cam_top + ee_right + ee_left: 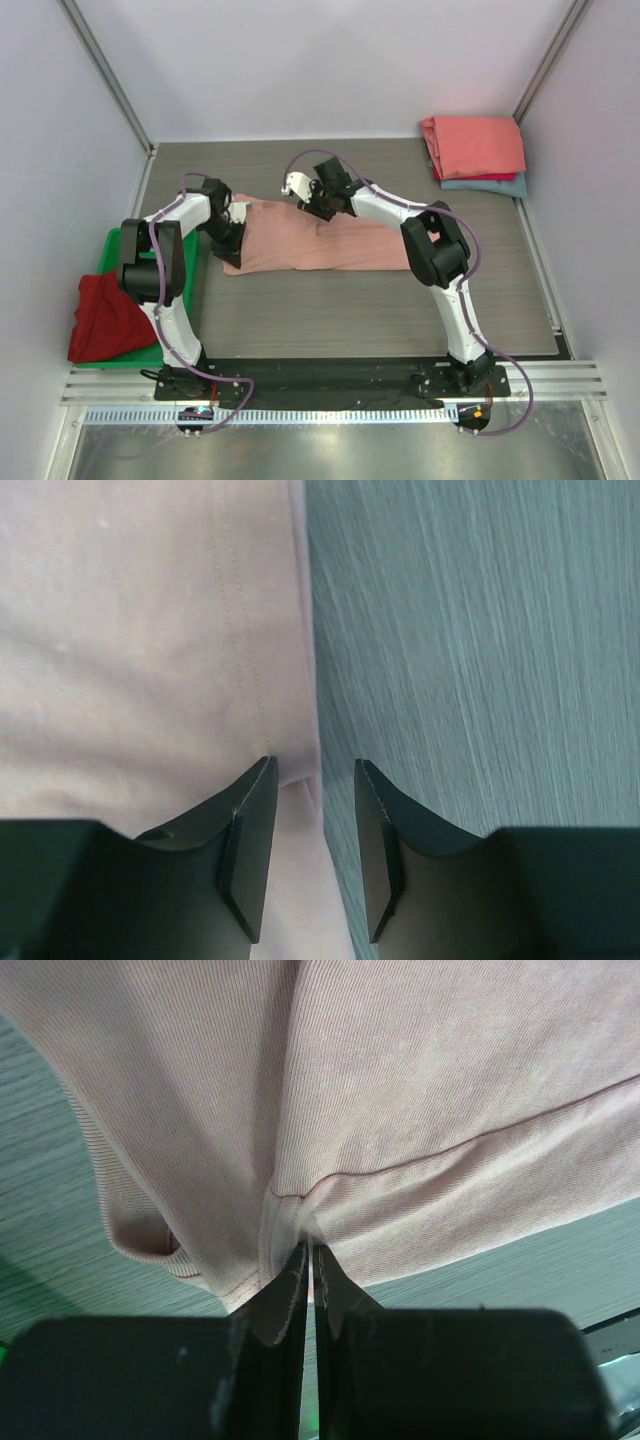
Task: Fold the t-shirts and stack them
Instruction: Fold the tshirt
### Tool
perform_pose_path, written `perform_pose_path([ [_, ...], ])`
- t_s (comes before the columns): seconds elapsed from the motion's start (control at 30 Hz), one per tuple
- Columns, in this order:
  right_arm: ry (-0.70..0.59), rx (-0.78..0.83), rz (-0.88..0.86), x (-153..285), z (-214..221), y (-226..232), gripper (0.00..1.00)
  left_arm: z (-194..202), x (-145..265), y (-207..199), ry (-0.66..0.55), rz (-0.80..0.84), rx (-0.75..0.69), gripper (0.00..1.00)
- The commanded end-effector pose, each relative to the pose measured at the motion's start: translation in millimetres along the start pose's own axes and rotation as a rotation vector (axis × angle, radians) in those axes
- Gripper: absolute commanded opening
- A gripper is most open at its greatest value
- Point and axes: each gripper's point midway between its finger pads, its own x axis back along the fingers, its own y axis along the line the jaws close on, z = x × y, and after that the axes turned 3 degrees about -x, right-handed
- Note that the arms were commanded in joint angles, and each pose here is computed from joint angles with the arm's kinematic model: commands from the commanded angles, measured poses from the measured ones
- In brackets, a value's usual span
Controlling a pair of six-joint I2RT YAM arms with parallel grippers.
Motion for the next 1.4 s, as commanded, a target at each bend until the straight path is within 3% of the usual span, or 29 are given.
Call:
perform_pose_path([
  [0.0, -0.117, -0.025, 0.151, 53, -49, -48, 0.43, -3, -1, 10, -0.029, -0.05, -0.016, 0.05],
  [0.27, -0.217, -0.032, 0.072, 47, -83, -38, 0.43, 0, 1, 12, -0.028, -0.062, -0.019, 0.05],
  [0.4, -0.253, -0.014, -0.066, 41, -89, -8, 0.43, 3, 0, 12, -0.023, -0.066, -0.021, 0.05],
  [0.67, -0.282, -0.011, -0.153, 16, -96, 12, 0.42, 7, -2, 14, -0.013, -0.076, -0.017, 0.05],
  [1.1, -0.304, -0.037, -0.19, -32, -106, 22, 0.42, 12, -2, 19, -0.003, -0.101, -0.022, 0.05],
  [1.37, -0.31, 0.001, -0.006, -57, -110, -18, 0.42, 14, 5, 20, -0.022, -0.124, -0.039, 0.05],
])
